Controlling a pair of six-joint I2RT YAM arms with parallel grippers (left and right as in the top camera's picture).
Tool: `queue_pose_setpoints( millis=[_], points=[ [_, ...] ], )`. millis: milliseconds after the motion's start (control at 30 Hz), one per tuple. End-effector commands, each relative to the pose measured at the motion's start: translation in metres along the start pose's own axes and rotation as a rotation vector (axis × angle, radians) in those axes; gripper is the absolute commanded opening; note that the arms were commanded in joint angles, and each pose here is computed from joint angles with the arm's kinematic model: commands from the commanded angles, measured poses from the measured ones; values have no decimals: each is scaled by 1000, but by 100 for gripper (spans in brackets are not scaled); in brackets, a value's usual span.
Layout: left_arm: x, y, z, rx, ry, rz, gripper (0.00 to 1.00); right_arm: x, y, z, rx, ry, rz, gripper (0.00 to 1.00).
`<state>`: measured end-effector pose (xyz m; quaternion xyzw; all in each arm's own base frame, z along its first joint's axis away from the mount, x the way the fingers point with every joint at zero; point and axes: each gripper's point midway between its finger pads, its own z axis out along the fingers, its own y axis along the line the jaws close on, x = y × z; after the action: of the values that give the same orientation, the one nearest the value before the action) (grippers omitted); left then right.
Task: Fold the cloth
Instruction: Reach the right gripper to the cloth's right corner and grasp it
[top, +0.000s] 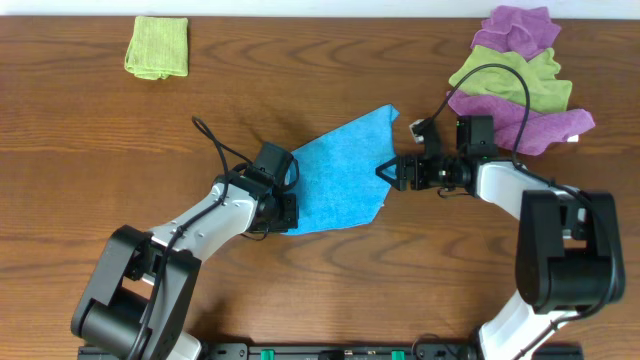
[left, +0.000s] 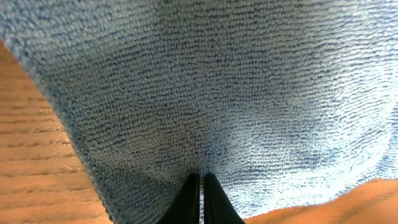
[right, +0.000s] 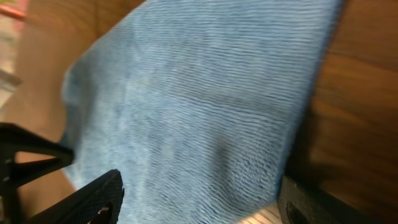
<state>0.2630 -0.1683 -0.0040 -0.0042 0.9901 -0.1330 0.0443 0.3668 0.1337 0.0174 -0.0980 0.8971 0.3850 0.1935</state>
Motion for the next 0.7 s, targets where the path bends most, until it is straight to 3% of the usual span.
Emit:
queue_pose_setpoints(
  millis=[0,333,667],
  points=[
    [11,5,11,-13,39,-9,6,35,0,20,-49,103,98,79],
    [2,17,10,-80,-7,-29,6,54,45,16,-242,193,179,67],
    [-3,25,9,-131,-37,-27,6,23,100,-31,-299,112,105,64]
  ],
)
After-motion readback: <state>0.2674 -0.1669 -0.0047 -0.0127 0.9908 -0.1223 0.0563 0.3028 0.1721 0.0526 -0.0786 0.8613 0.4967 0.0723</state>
